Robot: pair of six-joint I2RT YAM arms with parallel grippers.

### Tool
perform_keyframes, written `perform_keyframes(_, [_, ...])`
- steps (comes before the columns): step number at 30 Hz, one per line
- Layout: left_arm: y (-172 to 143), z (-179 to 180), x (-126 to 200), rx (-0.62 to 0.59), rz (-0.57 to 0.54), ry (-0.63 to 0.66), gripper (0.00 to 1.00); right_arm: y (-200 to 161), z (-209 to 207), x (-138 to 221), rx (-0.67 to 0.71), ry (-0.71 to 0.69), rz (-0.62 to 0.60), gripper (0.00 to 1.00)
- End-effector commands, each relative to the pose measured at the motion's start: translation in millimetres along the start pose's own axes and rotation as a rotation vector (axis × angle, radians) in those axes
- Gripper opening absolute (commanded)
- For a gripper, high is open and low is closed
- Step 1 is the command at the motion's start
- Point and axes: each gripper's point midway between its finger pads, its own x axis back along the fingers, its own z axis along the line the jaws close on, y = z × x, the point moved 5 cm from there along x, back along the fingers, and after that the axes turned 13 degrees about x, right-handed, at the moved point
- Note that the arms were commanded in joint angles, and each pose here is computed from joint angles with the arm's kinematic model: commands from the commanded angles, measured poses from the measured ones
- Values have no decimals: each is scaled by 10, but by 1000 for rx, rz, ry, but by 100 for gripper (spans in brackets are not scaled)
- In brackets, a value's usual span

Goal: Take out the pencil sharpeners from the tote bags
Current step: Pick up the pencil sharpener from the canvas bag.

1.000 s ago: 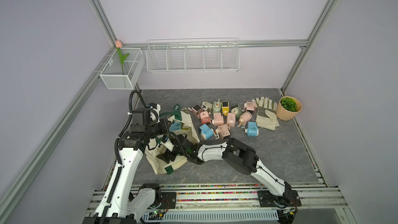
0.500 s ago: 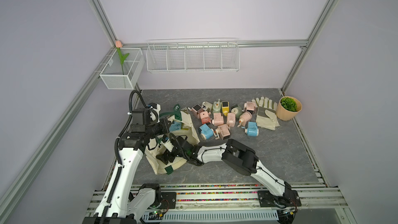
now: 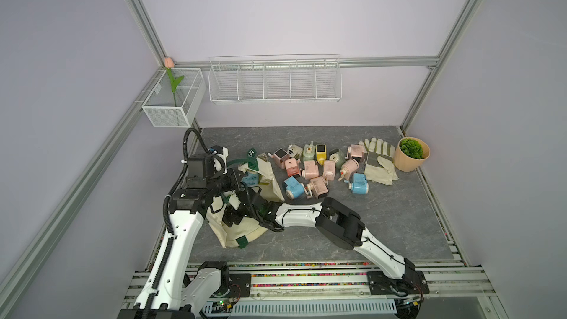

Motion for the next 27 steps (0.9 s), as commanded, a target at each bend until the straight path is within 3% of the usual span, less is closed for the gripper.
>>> perform_keyframes(1, [47, -85, 50, -19, -22, -41, 0, -242, 82, -99, 32, 46, 102, 89])
perform_keyframes(9, [44, -80, 42, -18, -19, -39, 0, -430, -43, -123, 44, -36, 194, 90])
perform_keyframes(13, [45, -78, 48, -19, -21, -36, 0, -433, -188, -40, 42, -97, 251, 99])
perform_keyframes(19, [46, -76, 48, -19, -22, -35, 0, -355, -420, 243, -25, -106, 247, 92])
perform_keyframes(27, [48, -72, 47, -19, -24, -32, 0, -340, -459, 402, 23, -26, 191, 84])
